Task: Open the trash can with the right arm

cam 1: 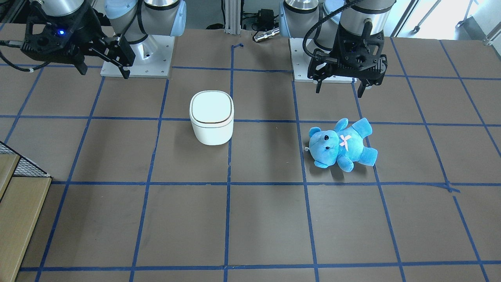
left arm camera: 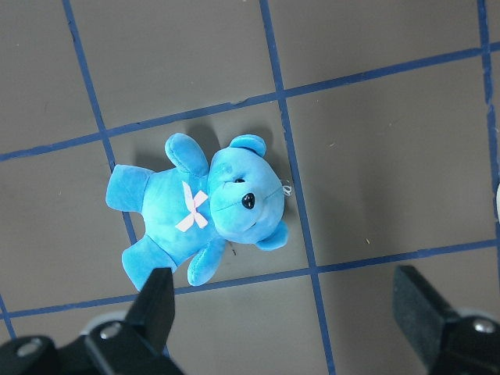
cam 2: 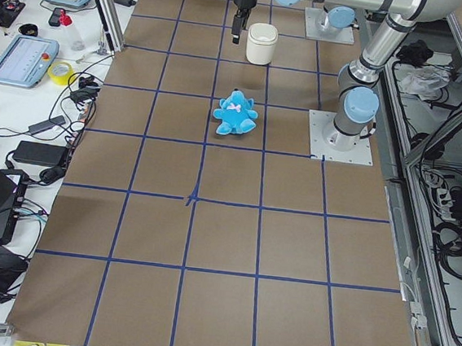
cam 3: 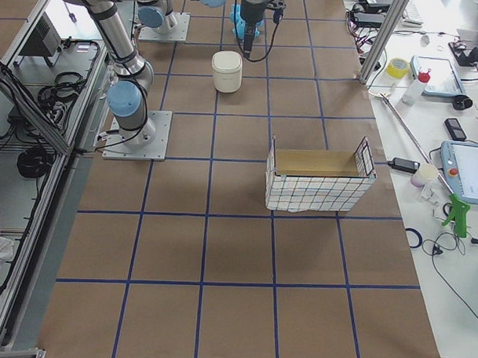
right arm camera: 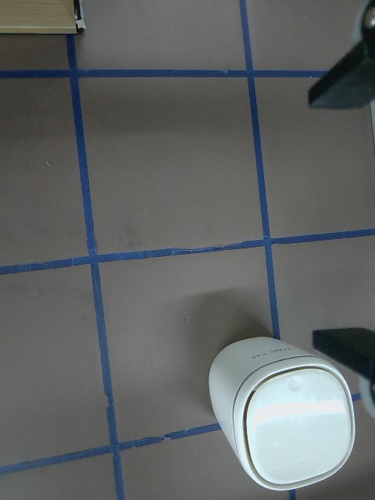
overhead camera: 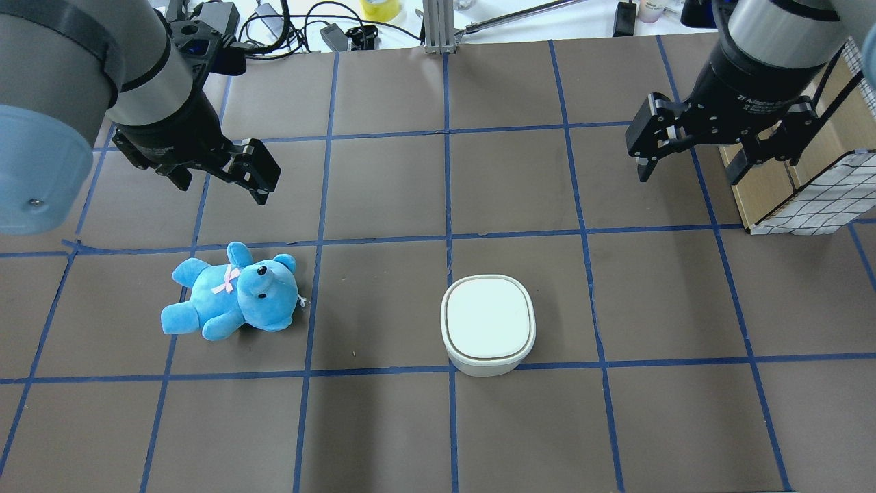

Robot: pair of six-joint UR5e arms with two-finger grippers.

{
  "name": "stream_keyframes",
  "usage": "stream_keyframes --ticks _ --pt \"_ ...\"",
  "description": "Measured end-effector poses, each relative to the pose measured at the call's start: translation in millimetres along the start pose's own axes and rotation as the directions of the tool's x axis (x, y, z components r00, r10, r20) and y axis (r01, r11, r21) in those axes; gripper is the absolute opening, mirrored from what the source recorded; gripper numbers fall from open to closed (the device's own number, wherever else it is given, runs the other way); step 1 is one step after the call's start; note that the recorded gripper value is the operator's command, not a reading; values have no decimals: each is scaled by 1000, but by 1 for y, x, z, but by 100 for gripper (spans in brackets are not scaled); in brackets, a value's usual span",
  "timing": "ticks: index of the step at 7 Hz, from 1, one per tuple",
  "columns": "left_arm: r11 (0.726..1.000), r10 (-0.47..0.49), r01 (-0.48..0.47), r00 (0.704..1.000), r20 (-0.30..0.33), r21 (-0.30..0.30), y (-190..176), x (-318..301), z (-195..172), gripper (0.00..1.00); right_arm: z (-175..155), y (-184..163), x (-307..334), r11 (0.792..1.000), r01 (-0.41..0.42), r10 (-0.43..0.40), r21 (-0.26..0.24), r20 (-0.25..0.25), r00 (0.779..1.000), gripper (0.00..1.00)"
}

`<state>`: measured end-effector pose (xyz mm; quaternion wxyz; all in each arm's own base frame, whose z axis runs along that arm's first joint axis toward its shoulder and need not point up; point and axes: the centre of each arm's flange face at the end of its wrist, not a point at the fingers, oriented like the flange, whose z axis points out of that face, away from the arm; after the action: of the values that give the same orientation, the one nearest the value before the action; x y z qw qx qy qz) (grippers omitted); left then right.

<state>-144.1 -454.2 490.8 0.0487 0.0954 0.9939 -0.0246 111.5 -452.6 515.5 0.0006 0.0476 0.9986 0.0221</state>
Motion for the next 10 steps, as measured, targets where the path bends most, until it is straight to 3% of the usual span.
stream_keyframes --ticks 3,10 --pt "1000 0 0 1000 -1 0 0 0 0 100 -1 -2 -2 1000 -3 3 12 22 1000 100" --pt "1000 0 0 1000 -1 0 0 0 0 100 2 1 -3 1000 0 0 -3 12 1000 100"
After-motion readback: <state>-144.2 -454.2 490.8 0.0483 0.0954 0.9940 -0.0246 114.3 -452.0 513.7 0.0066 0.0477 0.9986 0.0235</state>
